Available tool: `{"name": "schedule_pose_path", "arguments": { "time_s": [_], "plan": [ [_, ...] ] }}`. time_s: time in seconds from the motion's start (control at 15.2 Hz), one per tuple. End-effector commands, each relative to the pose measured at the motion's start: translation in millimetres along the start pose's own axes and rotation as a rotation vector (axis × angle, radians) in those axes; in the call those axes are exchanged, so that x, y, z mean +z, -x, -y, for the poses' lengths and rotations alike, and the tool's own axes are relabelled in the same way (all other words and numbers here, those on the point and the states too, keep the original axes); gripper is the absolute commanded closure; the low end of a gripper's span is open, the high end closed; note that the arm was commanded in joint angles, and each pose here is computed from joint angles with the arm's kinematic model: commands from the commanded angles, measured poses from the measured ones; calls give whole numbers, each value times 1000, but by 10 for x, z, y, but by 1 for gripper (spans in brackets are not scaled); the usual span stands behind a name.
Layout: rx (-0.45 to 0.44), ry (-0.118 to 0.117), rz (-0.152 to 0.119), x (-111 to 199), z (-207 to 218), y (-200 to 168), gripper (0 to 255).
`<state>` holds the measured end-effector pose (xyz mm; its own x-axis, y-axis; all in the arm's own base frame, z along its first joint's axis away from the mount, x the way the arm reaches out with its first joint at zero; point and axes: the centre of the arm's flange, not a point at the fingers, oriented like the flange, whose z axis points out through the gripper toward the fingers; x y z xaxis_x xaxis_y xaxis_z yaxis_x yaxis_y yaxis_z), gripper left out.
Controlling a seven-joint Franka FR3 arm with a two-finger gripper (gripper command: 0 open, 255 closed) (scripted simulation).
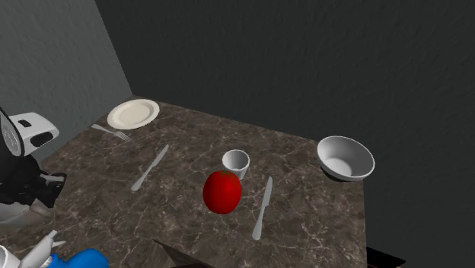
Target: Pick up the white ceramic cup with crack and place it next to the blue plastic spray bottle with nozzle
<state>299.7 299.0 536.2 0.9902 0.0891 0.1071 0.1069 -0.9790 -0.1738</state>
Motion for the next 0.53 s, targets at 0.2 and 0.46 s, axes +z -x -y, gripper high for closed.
{"name": "schedule_pose_path", "arguments": {
  "time_s": [0.2,0.46],
  "plan": [
    [0,0,-1,255,-56,36,255],
    [0,0,-1,462,-93,58,255]
  ]
}}
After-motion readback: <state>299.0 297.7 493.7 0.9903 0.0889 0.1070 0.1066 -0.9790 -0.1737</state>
